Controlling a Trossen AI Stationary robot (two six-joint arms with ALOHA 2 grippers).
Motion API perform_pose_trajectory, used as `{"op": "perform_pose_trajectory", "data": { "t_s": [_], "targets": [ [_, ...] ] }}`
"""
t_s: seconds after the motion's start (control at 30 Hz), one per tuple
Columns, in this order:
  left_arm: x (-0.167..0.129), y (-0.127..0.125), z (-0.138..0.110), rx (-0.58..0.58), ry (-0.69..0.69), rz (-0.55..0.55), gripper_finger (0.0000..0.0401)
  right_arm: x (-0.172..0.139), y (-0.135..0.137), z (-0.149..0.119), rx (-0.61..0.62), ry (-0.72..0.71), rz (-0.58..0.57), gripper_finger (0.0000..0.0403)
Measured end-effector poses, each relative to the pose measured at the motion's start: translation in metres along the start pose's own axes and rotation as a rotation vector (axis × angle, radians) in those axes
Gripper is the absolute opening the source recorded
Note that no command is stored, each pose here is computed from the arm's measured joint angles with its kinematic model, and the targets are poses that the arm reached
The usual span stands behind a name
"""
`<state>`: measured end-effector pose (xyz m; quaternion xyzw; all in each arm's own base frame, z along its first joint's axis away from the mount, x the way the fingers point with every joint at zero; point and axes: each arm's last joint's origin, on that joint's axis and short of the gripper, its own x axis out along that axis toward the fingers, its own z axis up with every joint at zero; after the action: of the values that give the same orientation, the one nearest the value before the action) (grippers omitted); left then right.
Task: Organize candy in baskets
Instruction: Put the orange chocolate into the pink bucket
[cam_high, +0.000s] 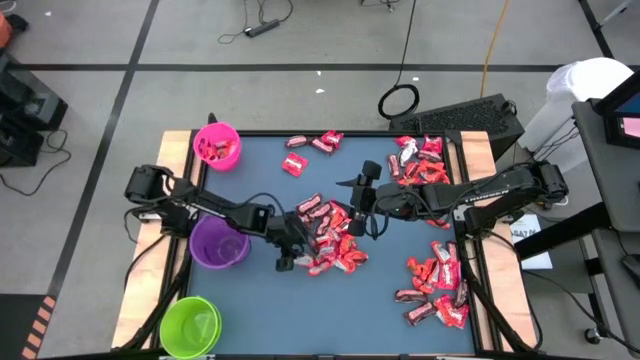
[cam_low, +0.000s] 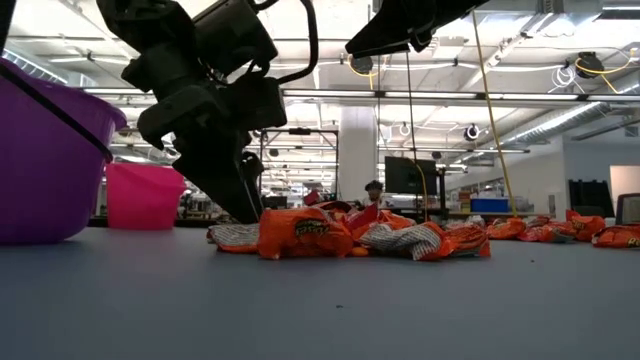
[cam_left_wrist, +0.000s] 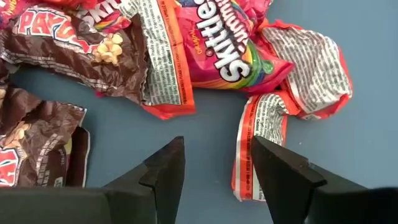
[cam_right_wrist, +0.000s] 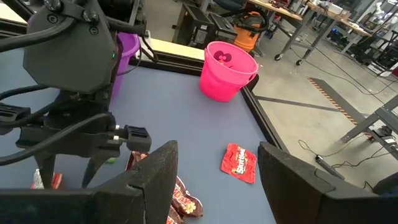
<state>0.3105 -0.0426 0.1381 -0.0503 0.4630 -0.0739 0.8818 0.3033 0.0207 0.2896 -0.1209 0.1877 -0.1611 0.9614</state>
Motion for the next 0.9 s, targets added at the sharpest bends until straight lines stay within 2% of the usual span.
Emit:
{"op": "perform_pose_trajectory", "data": {
  "t_s": [0.23, 0.43, 0.7, 0.9],
  "targets": [
    [-0.011, -0.002, 0.004, 0.005, -0.026, -0.005, 0.0191, 0.000, 0.000, 0.000, 0.000, 0.000, 0.000, 0.0210],
    [-0.015, -0.015, 0.006, 0.038, -0.046, -0.056, 0.0191, 0.000, 0.000, 0.000, 0.000, 0.000, 0.000, 0.0210],
    [0.001, -0.021, -0.002, 0.061, -0.009, 0.013, 0.0191, 0.000, 0.000, 0.000, 0.000, 0.000, 0.000, 0.0210],
    [0.011, -0.019, -0.006, 0.059, 0.014, 0.020, 0.0191, 0.000, 0.000, 0.000, 0.001, -0.002, -0.001, 0.0210]
  ]
}}
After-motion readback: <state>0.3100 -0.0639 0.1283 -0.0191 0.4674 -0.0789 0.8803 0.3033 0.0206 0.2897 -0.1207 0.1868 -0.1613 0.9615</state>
